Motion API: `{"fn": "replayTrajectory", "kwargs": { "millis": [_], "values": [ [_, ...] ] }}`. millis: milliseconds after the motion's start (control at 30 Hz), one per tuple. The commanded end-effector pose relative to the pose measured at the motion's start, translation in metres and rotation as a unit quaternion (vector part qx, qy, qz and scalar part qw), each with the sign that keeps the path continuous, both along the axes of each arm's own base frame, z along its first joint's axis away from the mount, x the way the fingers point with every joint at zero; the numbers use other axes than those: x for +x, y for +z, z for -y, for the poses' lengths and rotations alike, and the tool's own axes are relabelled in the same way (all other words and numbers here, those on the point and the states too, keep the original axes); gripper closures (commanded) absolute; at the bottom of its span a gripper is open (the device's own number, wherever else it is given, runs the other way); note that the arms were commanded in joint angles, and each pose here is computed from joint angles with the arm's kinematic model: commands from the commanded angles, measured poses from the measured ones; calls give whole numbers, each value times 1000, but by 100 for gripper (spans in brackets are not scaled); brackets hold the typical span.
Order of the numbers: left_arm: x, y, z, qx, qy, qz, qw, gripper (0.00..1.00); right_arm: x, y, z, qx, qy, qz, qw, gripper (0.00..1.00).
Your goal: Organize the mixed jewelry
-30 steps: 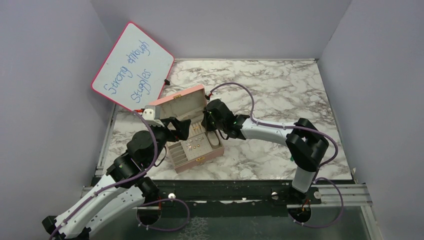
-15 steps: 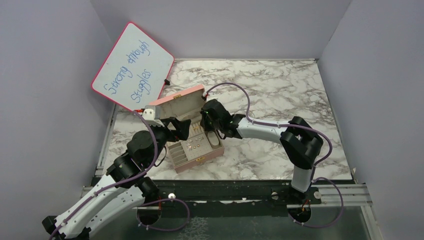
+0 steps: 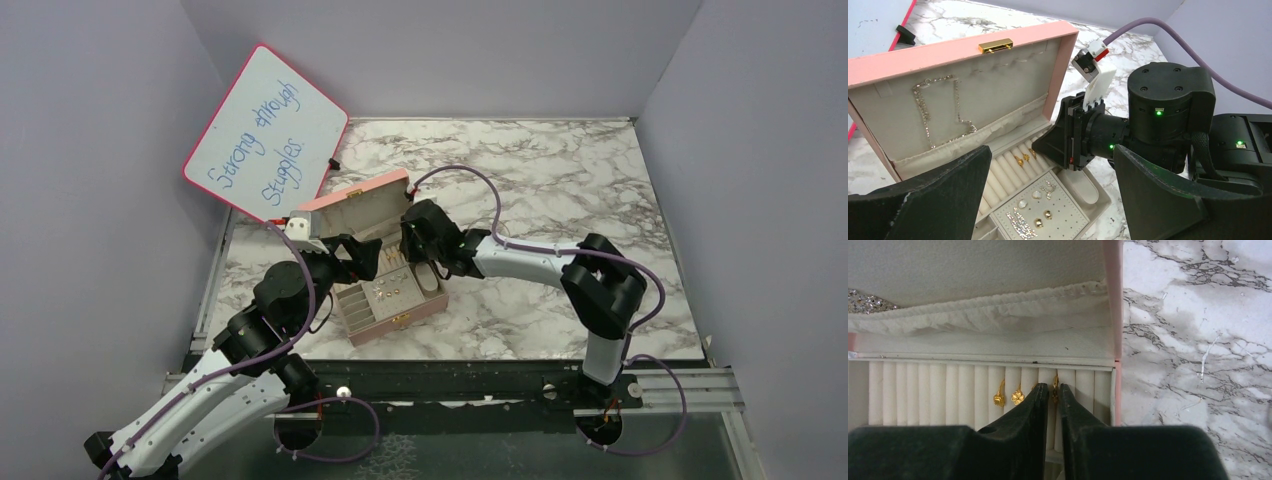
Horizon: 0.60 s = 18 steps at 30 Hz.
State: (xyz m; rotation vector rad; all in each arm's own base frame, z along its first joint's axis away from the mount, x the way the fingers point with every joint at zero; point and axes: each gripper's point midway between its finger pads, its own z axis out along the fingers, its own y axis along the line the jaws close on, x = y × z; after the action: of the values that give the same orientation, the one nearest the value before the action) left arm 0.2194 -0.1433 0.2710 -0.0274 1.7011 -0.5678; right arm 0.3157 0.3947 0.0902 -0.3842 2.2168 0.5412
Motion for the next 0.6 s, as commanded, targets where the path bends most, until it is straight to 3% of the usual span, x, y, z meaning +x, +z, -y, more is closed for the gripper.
{"fn": "replayTrajectory", "kwargs": {
  "millis": [0,200,567],
  "values": [
    [2,-2,-3,9,9,4,1000,7,-3,12,16,-18,-26,-3,1000,78],
    [3,-1,-3,9,9,4,1000,7,-5,42,14,10,-18,15,1000,77],
    [3,-3,-3,10,10,3,1000,7,-6,43,7,11,2,13,1000,72]
  ]
}}
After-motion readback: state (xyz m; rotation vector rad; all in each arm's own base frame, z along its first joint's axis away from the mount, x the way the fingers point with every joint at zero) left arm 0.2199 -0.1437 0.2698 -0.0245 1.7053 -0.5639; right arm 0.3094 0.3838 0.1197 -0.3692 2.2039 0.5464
